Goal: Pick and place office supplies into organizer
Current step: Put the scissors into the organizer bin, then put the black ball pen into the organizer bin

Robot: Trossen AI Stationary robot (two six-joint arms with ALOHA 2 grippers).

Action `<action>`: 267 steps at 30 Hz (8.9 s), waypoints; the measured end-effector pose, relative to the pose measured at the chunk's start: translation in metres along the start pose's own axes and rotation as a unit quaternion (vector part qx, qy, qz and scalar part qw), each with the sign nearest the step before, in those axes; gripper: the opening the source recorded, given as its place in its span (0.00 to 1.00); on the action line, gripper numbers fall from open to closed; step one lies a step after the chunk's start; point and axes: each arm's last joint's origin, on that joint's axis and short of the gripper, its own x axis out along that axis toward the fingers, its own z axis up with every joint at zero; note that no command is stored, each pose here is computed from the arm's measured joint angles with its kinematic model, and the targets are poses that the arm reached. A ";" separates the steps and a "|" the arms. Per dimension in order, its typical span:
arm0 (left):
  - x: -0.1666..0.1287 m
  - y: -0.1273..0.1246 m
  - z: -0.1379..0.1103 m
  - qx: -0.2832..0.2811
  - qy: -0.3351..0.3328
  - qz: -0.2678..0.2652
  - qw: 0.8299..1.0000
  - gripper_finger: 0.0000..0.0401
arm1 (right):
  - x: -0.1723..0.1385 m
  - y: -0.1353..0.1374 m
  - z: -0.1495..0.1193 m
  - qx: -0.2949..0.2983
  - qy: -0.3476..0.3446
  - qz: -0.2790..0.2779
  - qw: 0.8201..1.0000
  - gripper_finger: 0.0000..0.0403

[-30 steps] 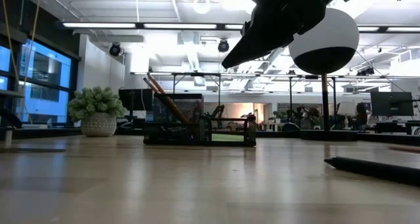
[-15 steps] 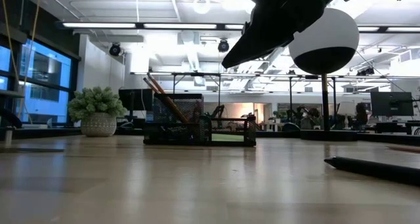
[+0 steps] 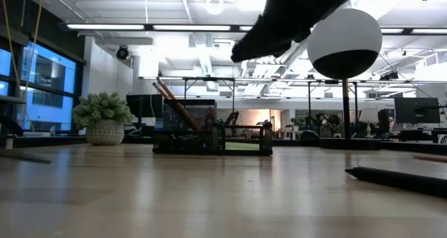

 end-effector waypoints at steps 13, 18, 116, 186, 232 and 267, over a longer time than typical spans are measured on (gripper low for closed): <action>-0.060 -0.003 0.006 0.171 0.013 0.130 0.977 0.01 | -0.001 0.000 0.017 0.057 -0.089 -0.013 0.994 0.30; -0.086 -0.007 0.011 0.225 -0.008 0.162 0.961 0.01 | 0.008 0.004 0.024 0.072 -0.152 0.009 0.986 0.30; -0.125 0.001 0.084 0.348 -0.014 0.281 0.894 0.01 | 0.127 -0.019 0.081 0.105 -0.061 0.130 0.984 0.21; -0.120 0.076 0.035 0.133 -0.667 -0.026 0.732 0.07 | 0.077 -0.173 0.079 0.030 -0.183 -0.152 0.971 0.00; -0.084 0.085 0.027 0.124 -0.700 -0.039 0.702 0.07 | 0.097 -0.140 0.023 0.138 -0.141 -0.161 0.967 0.24; -0.083 0.085 0.027 0.124 -0.697 -0.044 0.705 0.08 | -0.008 0.072 -0.021 0.207 0.163 -0.126 0.956 0.26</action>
